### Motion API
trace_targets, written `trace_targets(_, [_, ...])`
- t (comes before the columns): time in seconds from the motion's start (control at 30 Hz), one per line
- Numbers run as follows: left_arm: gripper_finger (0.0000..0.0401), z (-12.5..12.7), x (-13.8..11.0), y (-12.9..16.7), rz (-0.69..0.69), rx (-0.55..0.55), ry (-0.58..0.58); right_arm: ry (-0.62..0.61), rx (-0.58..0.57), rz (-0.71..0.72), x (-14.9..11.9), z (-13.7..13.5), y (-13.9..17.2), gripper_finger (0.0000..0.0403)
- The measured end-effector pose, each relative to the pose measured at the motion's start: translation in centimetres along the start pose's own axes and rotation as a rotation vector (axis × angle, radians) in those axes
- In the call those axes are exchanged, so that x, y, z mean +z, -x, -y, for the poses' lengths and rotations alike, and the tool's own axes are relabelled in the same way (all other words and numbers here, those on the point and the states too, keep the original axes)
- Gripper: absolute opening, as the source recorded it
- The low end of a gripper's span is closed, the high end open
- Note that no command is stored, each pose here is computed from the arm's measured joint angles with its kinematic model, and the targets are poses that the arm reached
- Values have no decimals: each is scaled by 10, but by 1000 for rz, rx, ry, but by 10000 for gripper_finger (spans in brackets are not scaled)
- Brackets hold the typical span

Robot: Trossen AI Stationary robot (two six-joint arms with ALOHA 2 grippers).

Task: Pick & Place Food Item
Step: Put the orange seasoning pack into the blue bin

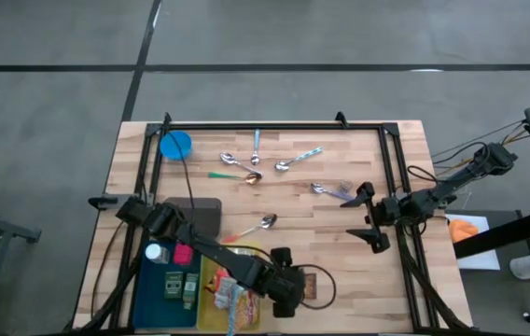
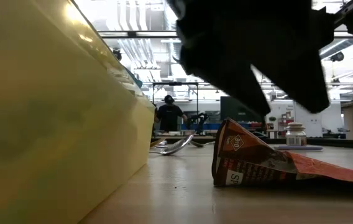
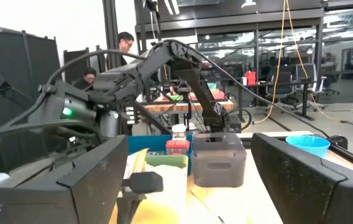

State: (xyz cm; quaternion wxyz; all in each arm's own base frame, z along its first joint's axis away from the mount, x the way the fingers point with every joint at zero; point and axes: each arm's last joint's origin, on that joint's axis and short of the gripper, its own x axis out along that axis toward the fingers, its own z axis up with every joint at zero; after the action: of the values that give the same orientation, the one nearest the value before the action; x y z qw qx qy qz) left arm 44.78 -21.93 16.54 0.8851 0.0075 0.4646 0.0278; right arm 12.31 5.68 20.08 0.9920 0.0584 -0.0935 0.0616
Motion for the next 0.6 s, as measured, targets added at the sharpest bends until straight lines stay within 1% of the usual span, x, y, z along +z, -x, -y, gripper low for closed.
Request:
trace_targets(0.13, [317,-2,-3,0,-31,12,8,6,-1,-14,-2,0,0,338])
trace_targets(0.33, [317,-2,-8,-1,-78,-9,15,6,-1,-14,-2,0,0,338])
trace_targets(0.6, [317,-5,-26,-15,-137,-28,68,6,-1,-14,-2,0,0,338])
